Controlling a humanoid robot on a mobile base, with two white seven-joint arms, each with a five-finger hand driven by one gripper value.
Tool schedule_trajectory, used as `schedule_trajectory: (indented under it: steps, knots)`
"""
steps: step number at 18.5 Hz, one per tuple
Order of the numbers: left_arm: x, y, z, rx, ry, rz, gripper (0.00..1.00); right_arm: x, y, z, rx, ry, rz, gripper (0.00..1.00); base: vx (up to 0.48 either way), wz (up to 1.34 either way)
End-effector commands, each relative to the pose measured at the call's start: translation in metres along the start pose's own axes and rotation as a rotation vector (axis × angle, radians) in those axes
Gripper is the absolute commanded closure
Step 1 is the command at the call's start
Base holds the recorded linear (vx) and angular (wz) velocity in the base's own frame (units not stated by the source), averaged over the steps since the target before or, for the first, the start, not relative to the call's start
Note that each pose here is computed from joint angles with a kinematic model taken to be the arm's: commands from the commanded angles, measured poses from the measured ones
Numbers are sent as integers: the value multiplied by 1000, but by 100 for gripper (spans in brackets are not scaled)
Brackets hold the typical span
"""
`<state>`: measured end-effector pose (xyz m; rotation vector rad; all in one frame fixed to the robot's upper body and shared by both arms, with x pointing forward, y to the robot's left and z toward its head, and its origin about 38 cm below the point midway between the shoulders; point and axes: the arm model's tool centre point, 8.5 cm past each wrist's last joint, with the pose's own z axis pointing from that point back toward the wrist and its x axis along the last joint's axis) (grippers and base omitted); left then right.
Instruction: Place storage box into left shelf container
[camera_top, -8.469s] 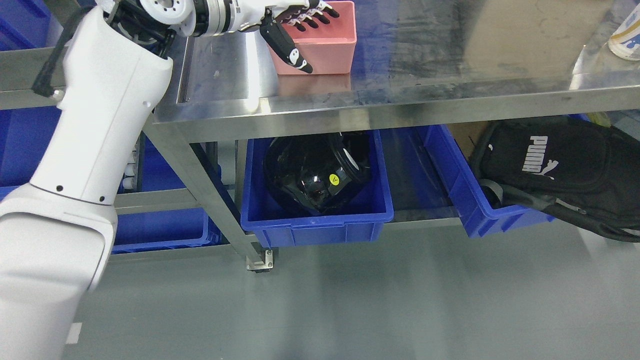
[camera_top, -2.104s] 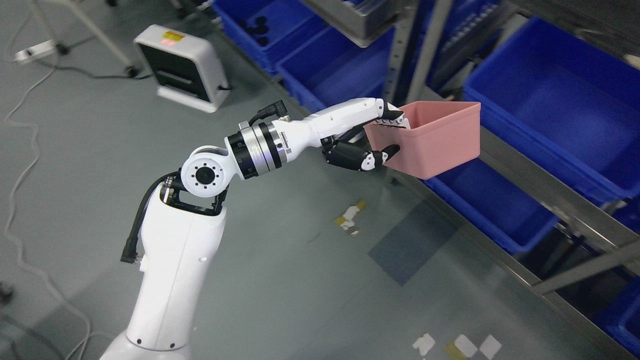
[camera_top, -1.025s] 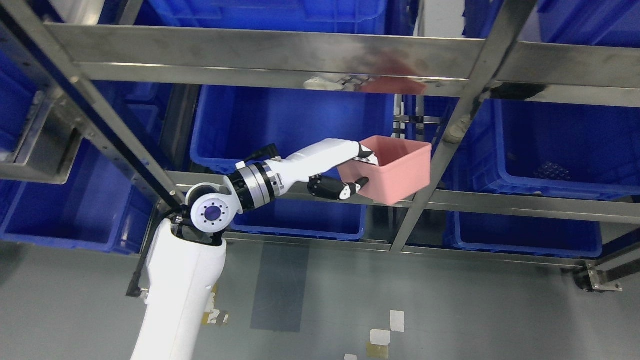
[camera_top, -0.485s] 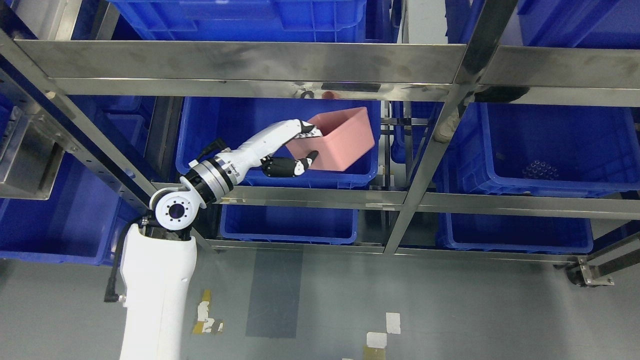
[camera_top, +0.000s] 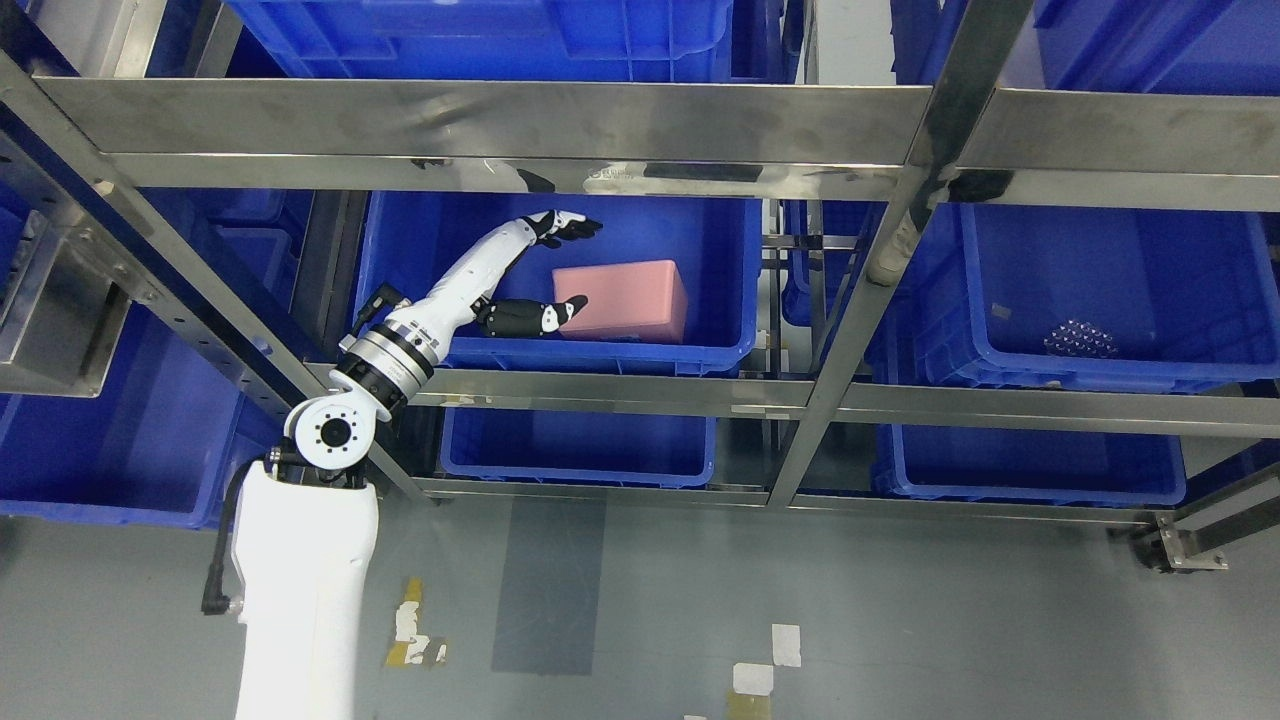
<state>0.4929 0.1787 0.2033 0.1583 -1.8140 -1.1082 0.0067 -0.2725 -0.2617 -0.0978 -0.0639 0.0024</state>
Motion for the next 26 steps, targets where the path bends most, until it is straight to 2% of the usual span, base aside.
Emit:
schedule_trajectory:
  steps: [1, 3, 4, 6, 9, 12, 18, 26]
  knots:
    - [-27, -19, 6, -30, 63, 60, 11, 10, -12, -1, -21, -24, -4, 0, 0, 0]
    - [-23, -26, 4, -31, 30, 113, 7, 10, -11, -1, -19, -24, -4, 0, 0, 0]
    - [-22, -34, 6, 2, 0, 193, 6, 10, -12, -1, -21, -24, -4, 0, 0, 0]
    - [-23, -47, 13, 118, -28, 326, 1, 10, -12, -1, -21, -24, -4, 0, 0, 0]
    - [-28, -67, 39, 351, 3, 448, 1, 10, -12, -1, -21, -24, -4, 0, 0, 0]
    - [-18, -64, 65, 570, -14, 531, 1, 10, -11, -1, -19, -24, -4, 0, 0, 0]
    - [17, -62, 91, 618, -101, 575, 1, 10, -11, -1, -19, -24, -4, 0, 0, 0]
    - [18, -59, 91, 628, -99, 621, 1, 10, -12, -1, -21, -24, -4, 0, 0, 0]
